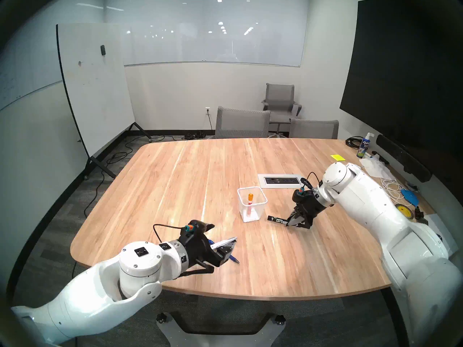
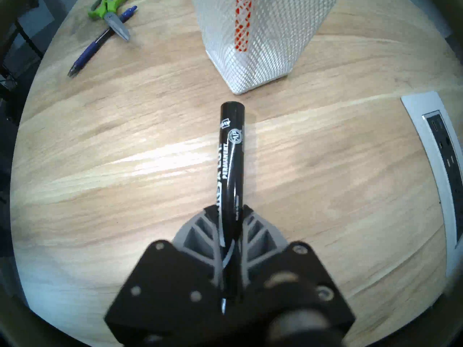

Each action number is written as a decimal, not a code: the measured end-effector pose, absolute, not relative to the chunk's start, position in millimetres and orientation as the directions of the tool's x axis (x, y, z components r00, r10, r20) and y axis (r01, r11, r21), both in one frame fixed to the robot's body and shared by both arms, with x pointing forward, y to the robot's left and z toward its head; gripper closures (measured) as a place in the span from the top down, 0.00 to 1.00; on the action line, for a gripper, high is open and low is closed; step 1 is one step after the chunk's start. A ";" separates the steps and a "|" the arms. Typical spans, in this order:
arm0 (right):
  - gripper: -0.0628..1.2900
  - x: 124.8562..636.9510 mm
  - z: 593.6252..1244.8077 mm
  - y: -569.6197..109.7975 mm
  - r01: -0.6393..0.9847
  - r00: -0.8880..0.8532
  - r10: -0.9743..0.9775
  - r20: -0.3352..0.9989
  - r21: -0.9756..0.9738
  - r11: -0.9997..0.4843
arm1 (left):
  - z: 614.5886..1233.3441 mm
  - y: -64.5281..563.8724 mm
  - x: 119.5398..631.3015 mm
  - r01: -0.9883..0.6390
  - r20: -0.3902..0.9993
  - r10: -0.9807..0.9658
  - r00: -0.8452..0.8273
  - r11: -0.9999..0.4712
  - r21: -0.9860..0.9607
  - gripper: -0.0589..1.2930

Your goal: Place the pen, the marker, and the scissors into the pen holder

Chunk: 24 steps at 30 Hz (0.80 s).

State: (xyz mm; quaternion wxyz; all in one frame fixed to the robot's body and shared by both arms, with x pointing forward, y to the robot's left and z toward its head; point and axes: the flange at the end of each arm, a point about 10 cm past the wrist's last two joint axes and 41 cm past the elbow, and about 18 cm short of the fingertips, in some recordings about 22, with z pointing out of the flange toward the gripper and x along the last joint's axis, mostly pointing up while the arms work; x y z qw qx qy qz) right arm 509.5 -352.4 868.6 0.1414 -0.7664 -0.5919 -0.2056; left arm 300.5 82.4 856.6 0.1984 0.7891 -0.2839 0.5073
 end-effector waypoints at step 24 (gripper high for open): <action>0.09 500.1 917.5 -368.8 0.983 0.092 0.857 0.506 0.090 -0.159 | 856.6 82.4 300.5 -0.649 0.913 -0.247 0.324 -0.760 0.025 0.97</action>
